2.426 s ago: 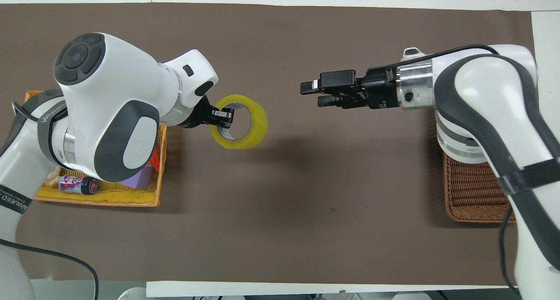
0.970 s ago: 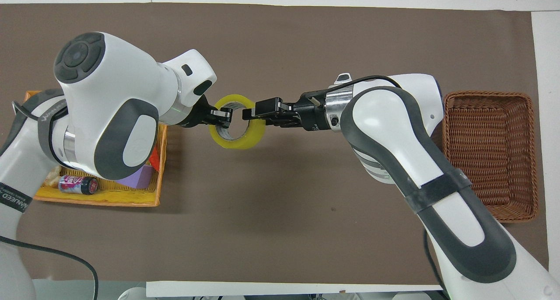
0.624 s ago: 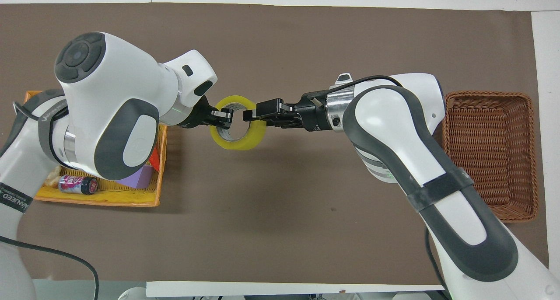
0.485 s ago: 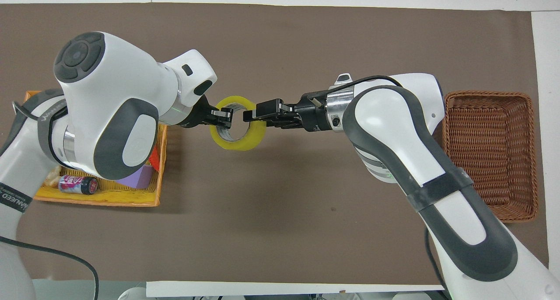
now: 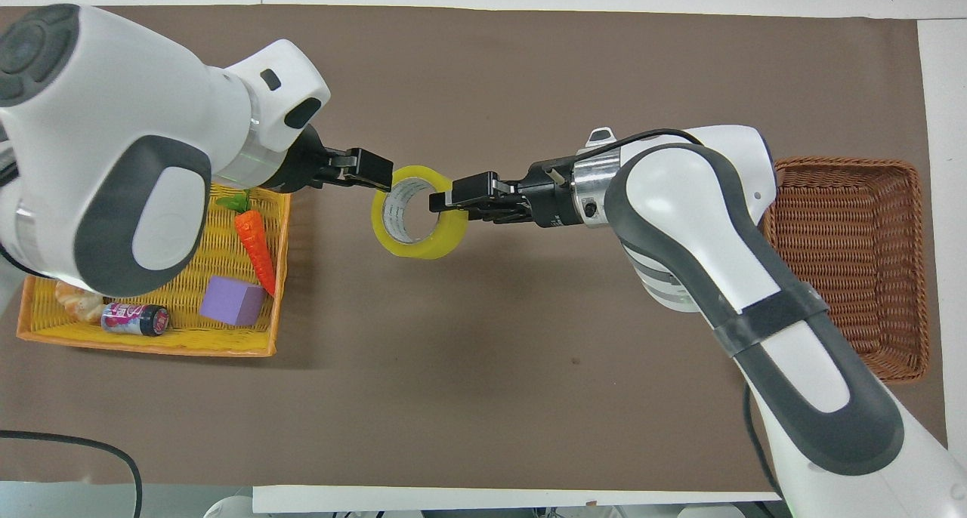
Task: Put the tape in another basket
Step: 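Open the left gripper and release the tape to the right gripper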
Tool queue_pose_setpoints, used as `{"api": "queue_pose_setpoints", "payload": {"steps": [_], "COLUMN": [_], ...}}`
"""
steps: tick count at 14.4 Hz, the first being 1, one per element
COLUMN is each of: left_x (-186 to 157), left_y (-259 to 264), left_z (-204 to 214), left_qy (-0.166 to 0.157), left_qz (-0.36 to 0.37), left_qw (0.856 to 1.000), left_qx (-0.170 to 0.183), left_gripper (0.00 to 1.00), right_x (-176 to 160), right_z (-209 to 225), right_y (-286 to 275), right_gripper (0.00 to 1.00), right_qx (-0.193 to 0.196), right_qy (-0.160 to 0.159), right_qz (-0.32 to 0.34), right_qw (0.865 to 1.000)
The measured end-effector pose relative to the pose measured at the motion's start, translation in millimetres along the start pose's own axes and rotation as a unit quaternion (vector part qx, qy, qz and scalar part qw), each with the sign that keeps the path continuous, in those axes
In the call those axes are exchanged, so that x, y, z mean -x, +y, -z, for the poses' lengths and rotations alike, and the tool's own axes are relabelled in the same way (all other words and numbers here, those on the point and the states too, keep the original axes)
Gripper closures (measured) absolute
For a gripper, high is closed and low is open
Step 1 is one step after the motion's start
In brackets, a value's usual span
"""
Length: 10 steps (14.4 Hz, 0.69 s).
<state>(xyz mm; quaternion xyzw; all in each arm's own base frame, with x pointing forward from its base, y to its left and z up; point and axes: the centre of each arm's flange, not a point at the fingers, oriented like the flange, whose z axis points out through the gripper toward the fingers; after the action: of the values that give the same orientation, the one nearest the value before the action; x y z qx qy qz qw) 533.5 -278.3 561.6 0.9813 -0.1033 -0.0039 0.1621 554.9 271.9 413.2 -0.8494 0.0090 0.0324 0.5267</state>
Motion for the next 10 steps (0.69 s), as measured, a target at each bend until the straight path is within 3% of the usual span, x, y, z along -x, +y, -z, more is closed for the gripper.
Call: {"api": "queue_pose_setpoints", "payload": {"steps": [2, 4, 7, 10], "left_x": [1.4, 3.2, 9.2, 18.8], "left_y": [-25.3, -69.1, -139.3, -190.4], "left_z": [41.3, 69.3, 87.0, 100.5], "left_qy": [0.001, 0.006, -0.016, -0.041], "left_qz": [0.018, 0.039, 0.038, 0.043], "left_qw": [1.000, 0.999, 0.994, 0.989], "left_qx": [-0.002, -0.029, -0.106, -0.134], "left_gripper": [0.00, 0.00, 0.00, 0.00], "right_x": [-8.7, -18.7, -23.4, -0.8], "right_z": [28.9, 75.7, 177.3, 288.1], "right_y": [17.1, 42.5, 97.6, 160.6], "right_gripper": [0.45, 0.45, 0.45, 0.45], "right_qx": [0.017, 0.023, 0.033, 0.059], "right_qy": [-0.010, -0.018, -0.021, -0.019], "right_qz": [0.011, 0.017, 0.023, 0.006], "right_qw": [1.000, 0.999, 0.999, 0.998]}}
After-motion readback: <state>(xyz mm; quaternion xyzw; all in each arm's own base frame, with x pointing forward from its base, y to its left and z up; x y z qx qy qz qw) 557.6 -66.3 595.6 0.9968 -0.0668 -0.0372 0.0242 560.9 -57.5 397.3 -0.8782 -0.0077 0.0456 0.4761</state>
